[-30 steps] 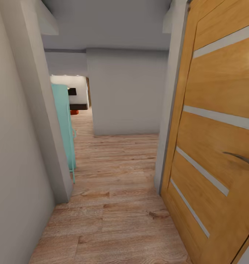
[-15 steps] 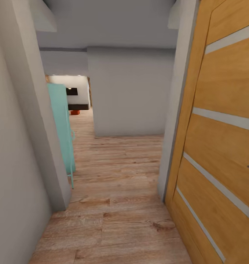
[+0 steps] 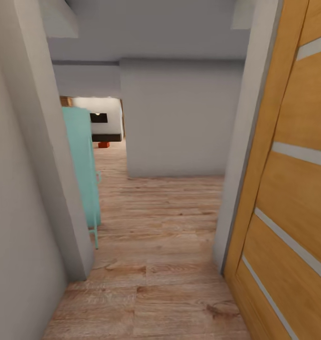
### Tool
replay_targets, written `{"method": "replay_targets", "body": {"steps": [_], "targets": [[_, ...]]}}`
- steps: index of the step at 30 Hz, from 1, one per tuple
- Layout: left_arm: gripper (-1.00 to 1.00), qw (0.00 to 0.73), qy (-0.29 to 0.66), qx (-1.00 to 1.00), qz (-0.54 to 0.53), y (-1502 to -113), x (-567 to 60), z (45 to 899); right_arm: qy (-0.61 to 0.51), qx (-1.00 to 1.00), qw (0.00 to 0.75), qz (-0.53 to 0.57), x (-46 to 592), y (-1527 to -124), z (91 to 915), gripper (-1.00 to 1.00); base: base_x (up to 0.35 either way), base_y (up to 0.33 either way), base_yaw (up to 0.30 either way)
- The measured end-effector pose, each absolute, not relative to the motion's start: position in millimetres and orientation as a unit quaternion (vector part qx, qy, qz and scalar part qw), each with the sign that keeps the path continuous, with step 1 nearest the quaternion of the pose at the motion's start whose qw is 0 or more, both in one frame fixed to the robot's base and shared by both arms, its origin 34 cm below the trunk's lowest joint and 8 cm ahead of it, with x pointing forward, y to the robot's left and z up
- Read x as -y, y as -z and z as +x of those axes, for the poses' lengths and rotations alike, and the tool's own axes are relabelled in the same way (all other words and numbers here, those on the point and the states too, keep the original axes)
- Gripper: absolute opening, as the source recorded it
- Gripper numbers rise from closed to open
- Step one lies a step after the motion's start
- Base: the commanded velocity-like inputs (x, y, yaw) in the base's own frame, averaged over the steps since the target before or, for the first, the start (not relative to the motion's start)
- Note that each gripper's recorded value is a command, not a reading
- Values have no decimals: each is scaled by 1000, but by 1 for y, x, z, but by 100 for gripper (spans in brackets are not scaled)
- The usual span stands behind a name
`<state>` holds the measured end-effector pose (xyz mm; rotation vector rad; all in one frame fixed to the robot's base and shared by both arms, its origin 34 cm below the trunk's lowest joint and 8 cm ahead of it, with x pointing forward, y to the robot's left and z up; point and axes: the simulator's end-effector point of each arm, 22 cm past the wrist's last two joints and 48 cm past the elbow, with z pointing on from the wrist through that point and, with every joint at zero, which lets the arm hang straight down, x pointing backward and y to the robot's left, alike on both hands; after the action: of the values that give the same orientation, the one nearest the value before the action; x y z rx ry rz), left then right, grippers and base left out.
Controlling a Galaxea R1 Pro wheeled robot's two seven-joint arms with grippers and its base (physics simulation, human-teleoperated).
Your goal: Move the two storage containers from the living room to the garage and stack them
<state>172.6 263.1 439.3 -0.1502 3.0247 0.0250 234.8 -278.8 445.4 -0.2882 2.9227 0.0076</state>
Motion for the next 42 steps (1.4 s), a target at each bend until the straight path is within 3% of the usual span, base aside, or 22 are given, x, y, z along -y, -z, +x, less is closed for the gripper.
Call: {"method": "replay_targets", "body": {"steps": [42], "targets": [[100, 56, -8, -997, -50, -439, -263, 172, -2, -990, 102, -98, 280, -445, 235, 100, 322, 0, 0]]}}
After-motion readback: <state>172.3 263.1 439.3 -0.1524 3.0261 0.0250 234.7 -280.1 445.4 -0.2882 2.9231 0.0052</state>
